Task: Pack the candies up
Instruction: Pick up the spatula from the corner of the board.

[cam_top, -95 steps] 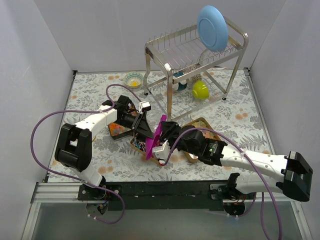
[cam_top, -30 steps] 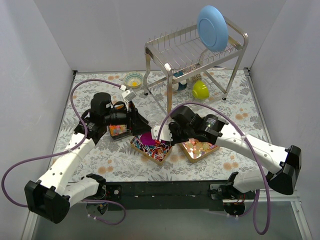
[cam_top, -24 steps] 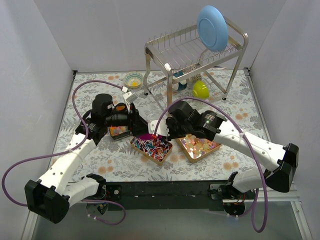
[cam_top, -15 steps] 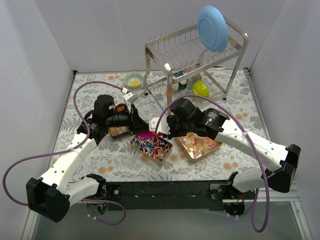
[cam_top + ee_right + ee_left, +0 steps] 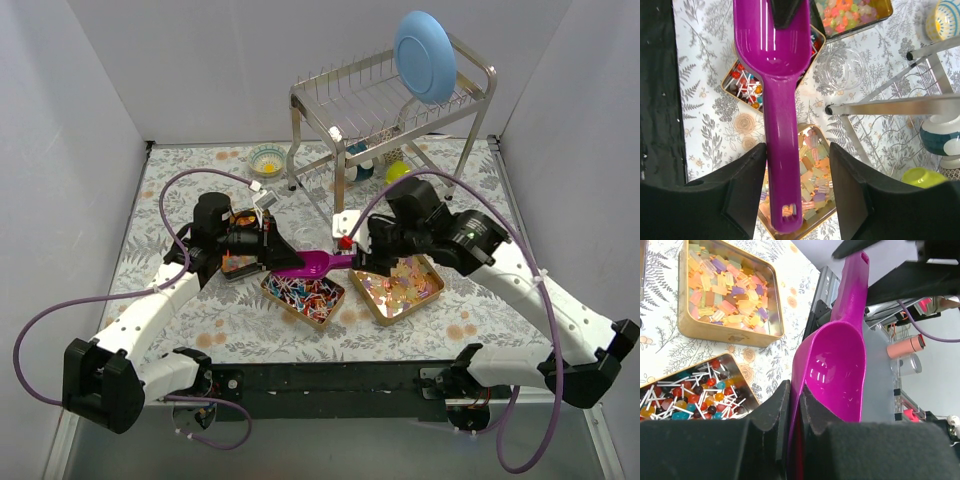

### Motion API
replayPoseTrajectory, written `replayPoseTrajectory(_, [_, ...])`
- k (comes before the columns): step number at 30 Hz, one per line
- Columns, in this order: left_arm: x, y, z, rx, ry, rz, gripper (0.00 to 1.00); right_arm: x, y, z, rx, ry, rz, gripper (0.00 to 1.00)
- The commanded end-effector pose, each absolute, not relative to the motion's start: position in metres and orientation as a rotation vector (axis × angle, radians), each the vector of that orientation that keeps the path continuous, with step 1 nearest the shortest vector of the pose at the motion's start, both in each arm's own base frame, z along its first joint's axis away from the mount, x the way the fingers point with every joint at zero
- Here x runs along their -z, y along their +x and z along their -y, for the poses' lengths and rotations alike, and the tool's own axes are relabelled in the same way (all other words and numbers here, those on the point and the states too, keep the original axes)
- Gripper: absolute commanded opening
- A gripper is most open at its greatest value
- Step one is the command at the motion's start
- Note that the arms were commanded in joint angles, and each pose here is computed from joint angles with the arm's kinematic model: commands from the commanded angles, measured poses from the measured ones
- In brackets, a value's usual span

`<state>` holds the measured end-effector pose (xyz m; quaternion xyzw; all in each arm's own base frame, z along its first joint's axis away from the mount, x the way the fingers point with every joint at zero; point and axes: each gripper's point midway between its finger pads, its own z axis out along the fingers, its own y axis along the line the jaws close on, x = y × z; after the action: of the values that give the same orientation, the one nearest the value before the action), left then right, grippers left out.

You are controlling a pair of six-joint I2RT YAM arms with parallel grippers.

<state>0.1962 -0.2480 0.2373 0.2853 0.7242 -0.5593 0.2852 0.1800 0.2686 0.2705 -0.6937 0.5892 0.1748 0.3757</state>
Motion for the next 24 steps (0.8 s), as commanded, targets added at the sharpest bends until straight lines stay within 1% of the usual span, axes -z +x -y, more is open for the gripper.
replayPoseTrajectory(1, [-0.247,0.181,0.249,1.582,0.821,-1.881,0.0,-0.31,0.174,-0.265,-0.599,-1.65,-1.448,0.6])
replayPoseTrajectory(14, [-0.253,0.185,0.248,1.542,0.817,-1.87,0.0,-0.294,0.168,-0.298,-0.828,-1.708,-1.491,0.59])
replayPoseTrajectory(22, [-0.254,0.184,0.247,1.535,0.811,-1.868,0.0,-0.281,0.169,-0.3,-0.842,-1.722,-1.533,0.54])
replayPoseTrajectory(23, [-0.254,0.184,0.247,1.535,0.81,-1.868,0.0,-0.279,0.169,-0.299,-0.844,-1.721,-1.539,0.53])
replayPoseTrajectory(24, [-0.254,0.185,0.247,1.535,0.808,-1.868,0.0,-0.28,0.168,-0.299,-0.846,-1.721,-1.534,0.49])
